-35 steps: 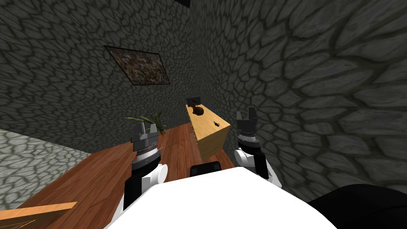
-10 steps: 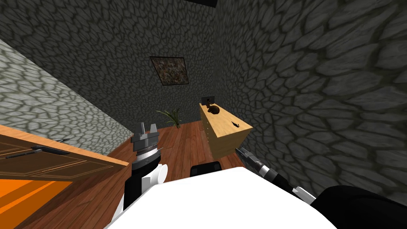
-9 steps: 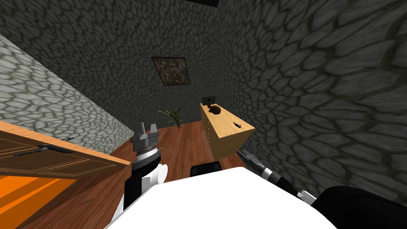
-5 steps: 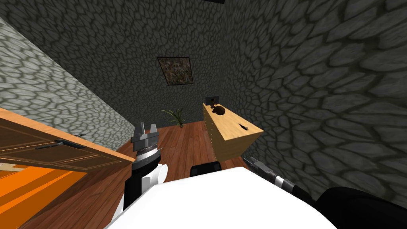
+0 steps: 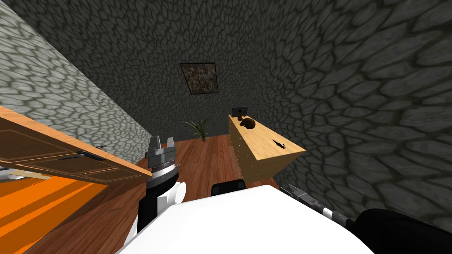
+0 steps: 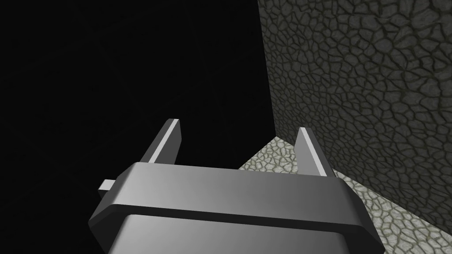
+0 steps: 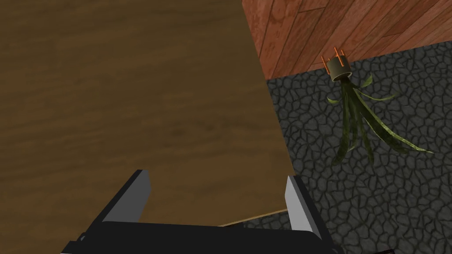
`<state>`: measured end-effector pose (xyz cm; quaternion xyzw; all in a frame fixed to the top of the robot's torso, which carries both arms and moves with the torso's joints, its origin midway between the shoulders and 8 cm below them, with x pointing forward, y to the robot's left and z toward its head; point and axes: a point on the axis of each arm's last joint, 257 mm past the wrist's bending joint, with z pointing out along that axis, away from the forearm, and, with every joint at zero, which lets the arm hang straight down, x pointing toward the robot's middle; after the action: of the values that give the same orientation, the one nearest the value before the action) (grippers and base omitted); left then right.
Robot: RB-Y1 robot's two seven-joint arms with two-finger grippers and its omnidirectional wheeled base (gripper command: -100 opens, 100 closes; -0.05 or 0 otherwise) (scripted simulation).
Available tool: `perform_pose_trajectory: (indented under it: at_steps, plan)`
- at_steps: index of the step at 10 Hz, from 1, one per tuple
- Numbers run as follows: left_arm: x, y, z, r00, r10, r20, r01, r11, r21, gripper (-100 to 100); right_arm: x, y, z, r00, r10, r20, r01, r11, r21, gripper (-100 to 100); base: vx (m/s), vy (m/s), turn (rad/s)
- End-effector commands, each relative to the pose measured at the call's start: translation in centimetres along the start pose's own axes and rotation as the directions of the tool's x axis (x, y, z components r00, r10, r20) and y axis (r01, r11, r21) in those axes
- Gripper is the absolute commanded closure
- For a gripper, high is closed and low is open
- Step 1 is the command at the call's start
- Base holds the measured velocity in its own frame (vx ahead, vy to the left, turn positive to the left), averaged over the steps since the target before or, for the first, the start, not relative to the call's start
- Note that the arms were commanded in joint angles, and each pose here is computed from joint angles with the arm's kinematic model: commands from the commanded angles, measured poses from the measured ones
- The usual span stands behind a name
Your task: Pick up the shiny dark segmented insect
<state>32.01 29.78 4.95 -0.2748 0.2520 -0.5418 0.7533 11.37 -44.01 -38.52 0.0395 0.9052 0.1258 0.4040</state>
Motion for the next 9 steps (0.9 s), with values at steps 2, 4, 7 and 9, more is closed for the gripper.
perform_pose_trajectory:
  at_steps: [2, 4, 7, 9]
  plan:
    - [0.0, 0.0, 0.0, 1.000, 0.000, 0.000, 0.000, 1.000, 0.000, 0, 3.2, -3.4, -3.1, 0.991, -0.039, -0.125, 0.044, 0.998, 0.040, -100, 0.126, 0.076, 0.092]
    - [0.0, 0.0, 0.0, 1.000, 0.000, 0.000, 0.000, 1.000, 0.000, 0, 5.5, -5.9, -5.8, 0.976, -0.049, -0.212, 0.067, 0.994, 0.081, -100, 0.112, 0.049, 0.096]
    - [0.0, 0.0, 0.0, 1.000, 0.000, 0.000, 0.000, 1.000, 0.000, 0, 6.7, -8.8, -8.8, 0.946, -0.086, -0.313, 0.124, 0.987, 0.103, -100, 0.111, 0.055, 0.064]
    - [0.0, 0.0, 0.0, 1.000, 0.000, 0.000, 0.000, 1.000, 0.000, 0, 7.9, -10.8, -11.6, 0.916, -0.097, -0.389, 0.155, 0.980, 0.122, -100, 0.070, 0.010, 0.055]
